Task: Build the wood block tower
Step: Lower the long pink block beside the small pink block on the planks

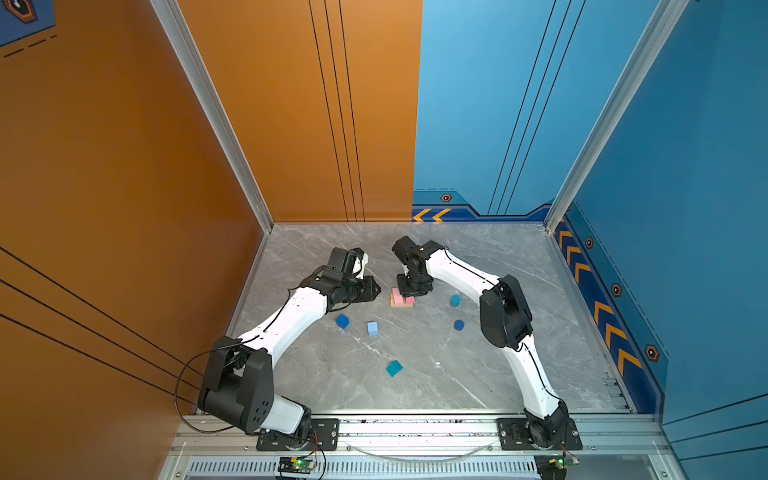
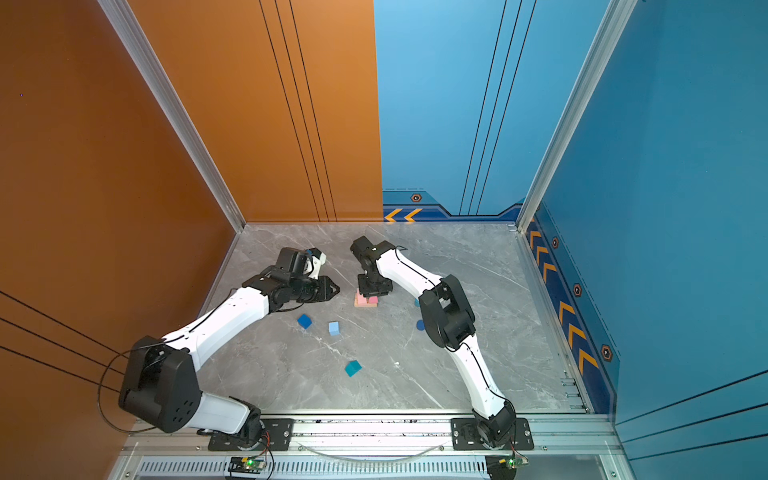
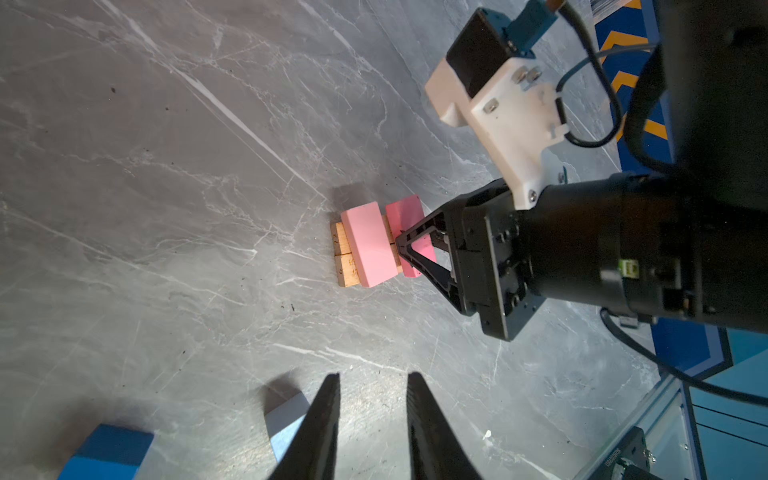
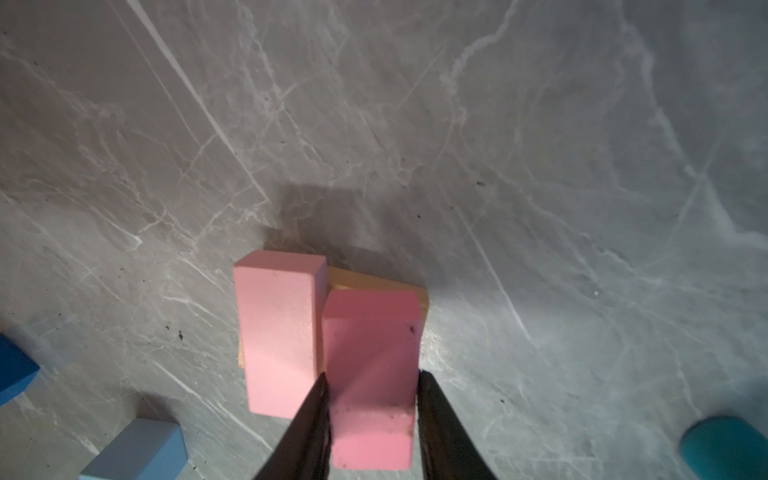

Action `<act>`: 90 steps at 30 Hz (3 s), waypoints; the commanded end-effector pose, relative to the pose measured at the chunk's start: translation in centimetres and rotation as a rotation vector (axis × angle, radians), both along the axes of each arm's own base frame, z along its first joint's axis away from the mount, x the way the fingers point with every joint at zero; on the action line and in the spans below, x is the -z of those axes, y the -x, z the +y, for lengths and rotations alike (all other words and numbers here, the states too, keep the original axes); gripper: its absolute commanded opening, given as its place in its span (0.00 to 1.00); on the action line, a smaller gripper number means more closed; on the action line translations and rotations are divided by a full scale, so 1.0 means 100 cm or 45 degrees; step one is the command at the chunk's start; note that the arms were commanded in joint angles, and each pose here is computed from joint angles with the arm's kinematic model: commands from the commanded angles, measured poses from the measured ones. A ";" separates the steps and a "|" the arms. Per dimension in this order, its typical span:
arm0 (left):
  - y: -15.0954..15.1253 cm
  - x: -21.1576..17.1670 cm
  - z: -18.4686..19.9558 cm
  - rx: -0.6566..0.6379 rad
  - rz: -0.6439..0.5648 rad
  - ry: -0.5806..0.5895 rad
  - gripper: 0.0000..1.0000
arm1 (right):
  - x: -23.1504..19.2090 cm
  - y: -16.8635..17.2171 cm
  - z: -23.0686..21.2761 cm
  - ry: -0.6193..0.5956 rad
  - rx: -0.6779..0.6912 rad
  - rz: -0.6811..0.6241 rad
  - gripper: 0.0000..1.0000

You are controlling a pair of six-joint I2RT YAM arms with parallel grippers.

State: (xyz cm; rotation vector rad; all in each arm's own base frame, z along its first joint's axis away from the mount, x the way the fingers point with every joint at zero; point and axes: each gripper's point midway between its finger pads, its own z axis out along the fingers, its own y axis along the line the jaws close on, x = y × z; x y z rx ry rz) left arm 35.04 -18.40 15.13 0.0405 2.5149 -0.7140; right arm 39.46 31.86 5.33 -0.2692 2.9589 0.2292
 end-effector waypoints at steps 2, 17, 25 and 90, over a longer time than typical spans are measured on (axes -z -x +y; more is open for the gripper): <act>-0.001 -0.001 0.000 0.028 0.010 0.004 0.30 | 0.000 0.001 0.000 -0.007 0.022 0.030 0.37; -0.001 -0.002 0.000 0.031 0.010 0.005 0.30 | -0.001 0.001 0.002 -0.017 0.028 0.033 0.42; 0.000 -0.001 -0.001 0.032 0.013 0.006 0.30 | -0.003 0.000 0.001 -0.019 0.034 0.029 0.43; 0.003 -0.003 0.000 0.037 0.017 0.007 0.29 | 0.022 0.003 -0.015 0.038 0.082 0.083 0.55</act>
